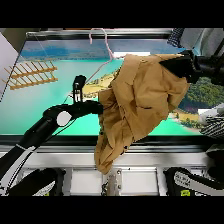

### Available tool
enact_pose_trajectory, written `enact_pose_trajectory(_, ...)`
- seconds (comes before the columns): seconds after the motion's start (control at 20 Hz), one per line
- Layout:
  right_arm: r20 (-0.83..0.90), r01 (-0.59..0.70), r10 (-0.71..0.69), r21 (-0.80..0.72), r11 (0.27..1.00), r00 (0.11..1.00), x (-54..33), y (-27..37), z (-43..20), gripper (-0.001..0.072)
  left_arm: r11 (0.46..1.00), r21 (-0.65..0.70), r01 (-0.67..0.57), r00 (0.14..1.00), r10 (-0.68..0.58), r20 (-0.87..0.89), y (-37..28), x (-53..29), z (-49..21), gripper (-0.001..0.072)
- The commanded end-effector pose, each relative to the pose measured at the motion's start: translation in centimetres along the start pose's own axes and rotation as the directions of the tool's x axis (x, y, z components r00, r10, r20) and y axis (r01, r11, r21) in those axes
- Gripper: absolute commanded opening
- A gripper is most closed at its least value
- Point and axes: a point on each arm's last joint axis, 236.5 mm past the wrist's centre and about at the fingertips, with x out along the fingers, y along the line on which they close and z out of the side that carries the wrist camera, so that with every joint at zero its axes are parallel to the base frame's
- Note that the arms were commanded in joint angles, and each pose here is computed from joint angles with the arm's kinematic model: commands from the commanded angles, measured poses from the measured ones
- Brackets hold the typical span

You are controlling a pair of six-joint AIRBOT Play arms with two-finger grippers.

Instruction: Fold the clothes and pants, and hang the long-sleeved shirts on hangers.

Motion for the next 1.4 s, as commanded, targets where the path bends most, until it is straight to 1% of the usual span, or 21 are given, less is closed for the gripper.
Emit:
enact_pose_trajectory(0.0, 0.001, -0.003, 0.003, 0.016, 1.000, 1.000, 0.1, 0.7, 0.4, 0.0016, 0.997, -0.066, -0.040, 0.998, 0.043, 0.044, 2.7, -2.5, 1.9, 0.0030)
enact_pose_trajectory(0.15, 0.039, -0.020, 0.020, 0.013, 1.000, 0.999, 0.0, 1.3, 1.5, 0.0016, 0.996, -0.079, -0.048, 0.997, 0.052, 0.050, 3.3, -3.9, 2.2, 0.0031)
enact_pose_trajectory(0.25, 0.092, -0.041, 0.040, 0.009, 0.999, 0.995, 0.2, 1.8, 2.7, 0.0016, 0.998, -0.058, -0.030, 0.999, 0.032, 0.032, 2.2, -3.8, 1.6, 0.0031)
enact_pose_trajectory(0.35, 0.129, -0.068, 0.067, 0.006, 0.998, 0.989, 0.4, 2.4, 3.6, 0.0015, 1.000, -0.026, -0.003, 0.999, 0.004, 0.041, 0.6, -3.5, 1.5, 0.0031)
enact_pose_trajectory(0.45, 0.148, -0.083, 0.081, 0.006, 0.997, 0.986, 0.5, 2.8, 4.1, 0.0015, 1.000, -0.023, 0.005, 0.998, -0.004, 0.058, 0.3, -3.5, 1.9, 0.0031)
enact_pose_trajectory(0.55, 0.120, -0.077, 0.073, 0.023, 0.997, 0.990, 0.6, 2.8, 3.5, 0.0015, 0.999, -0.036, -0.007, 0.998, 0.010, 0.063, 1.0, -3.6, 2.1, 0.0031)
enact_pose_trajectory(0.8, 0.000, -0.026, 0.026, 0.012, 1.000, 1.000, 0.8, 2.5, 1.2, 0.0015, 0.991, -0.113, -0.077, 0.994, 0.085, 0.069, 5.1, -4.4, 2.9, 0.0031)
enact_pose_trajectory(1.05, -0.012, -0.009, 0.009, 0.009, 1.000, 1.000, 0.5, 2.1, 0.9, 0.0016, 0.983, -0.147, -0.107, 0.990, 0.119, 0.080, 6.9, -4.9, 3.4, 0.0031)
enact_pose_trajectory(1.2, -0.079, 0.037, -0.037, -0.003, 0.999, 0.996, -0.1, 1.4, -0.4, 0.0016, 0.978, -0.169, -0.124, 0.986, 0.140, 0.090, 8.0, -5.2, 3.8, 0.0031)
enact_pose_trajectory(1.35, -0.147, 0.073, -0.075, -0.016, 0.997, 0.986, -0.5, 1.0, -1.8, 0.0016, 0.985, -0.123, -0.121, 0.985, 0.135, 0.110, 7.4, -6.3, 5.5, 0.0030)
